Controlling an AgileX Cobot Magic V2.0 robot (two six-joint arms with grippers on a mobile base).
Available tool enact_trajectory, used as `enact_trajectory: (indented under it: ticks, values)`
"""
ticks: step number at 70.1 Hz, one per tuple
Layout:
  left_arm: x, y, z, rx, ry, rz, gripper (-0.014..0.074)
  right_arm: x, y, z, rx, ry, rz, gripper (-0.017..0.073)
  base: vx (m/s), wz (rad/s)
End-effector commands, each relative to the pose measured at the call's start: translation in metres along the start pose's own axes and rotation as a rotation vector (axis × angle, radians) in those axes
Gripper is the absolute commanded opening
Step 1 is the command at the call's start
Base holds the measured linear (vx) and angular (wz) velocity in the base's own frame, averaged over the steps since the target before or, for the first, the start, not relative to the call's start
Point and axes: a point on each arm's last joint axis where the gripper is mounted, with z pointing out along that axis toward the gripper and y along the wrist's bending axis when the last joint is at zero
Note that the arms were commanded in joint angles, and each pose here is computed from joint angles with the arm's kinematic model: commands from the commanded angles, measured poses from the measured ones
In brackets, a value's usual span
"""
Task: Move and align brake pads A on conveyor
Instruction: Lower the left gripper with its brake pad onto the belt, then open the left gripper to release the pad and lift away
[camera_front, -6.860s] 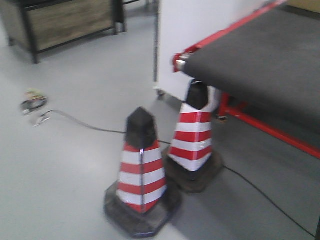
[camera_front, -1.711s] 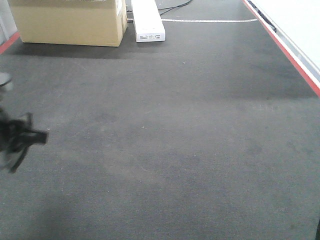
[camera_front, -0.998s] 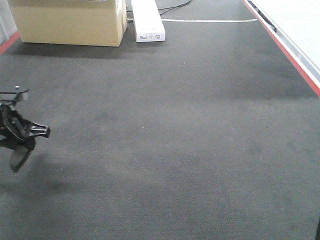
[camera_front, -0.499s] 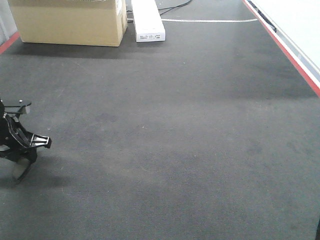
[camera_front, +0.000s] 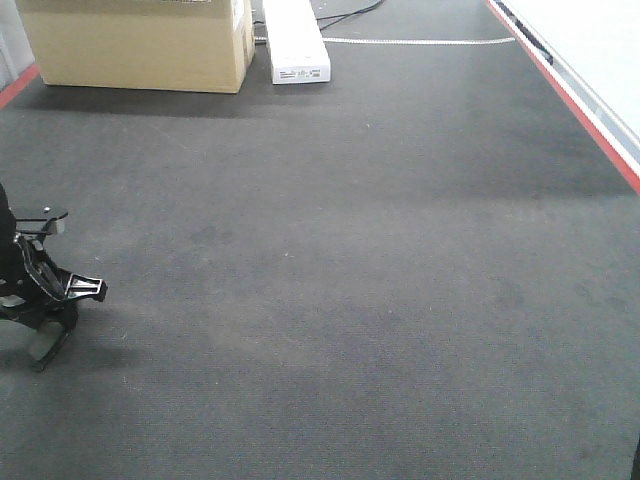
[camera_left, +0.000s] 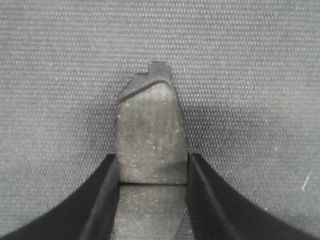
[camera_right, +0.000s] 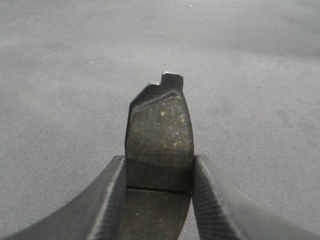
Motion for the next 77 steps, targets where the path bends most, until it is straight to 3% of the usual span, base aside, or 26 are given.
enact_trajectory:
  ticks: [1,18,27,37,45,59,77]
  values:
    - [-0.012,-0.001,-0.026,0.003,-0.119,-0.002,0.0169,-0.017,0.001,-0.005,-0.007,-0.116,-0.014,-0.0011,0.00,0.00]
    - [-0.011,-0.001,-0.027,0.003,-0.117,-0.005,0.0469,-0.017,0.001,-0.005,-0.007,-0.116,-0.014,-0.0011,0.00,0.00]
    - [-0.011,-0.001,-0.032,0.004,-0.121,-0.005,0.0568,-0.017,0.001,-0.005,-0.007,-0.116,-0.014,-0.0011,0.00,0.00]
    - [-0.011,-0.001,-0.043,0.002,-0.153,0.003,0.0587,-0.017,0.001,-0.005,-0.007,-0.116,-0.014,-0.0011,0.00,0.00]
    - [-0.010,-0.002,-0.062,-0.004,-0.208,0.049,0.0587,-0.017,0.001,-0.005,-0.007,-0.116,-0.014,-0.0011,0.00,0.00]
    - [-0.003,-0.003,-0.117,-0.021,-0.364,0.099,0.0586,-0.017,0.001,-0.005,-0.007,-0.116,-0.014,-0.0011,0.00,0.00]
    - [0.028,-0.005,-0.195,-0.039,-0.597,0.100,0.0586,-0.017,0.001,-0.005,-0.006,-0.116,-0.014,-0.0011,0.00,0.00]
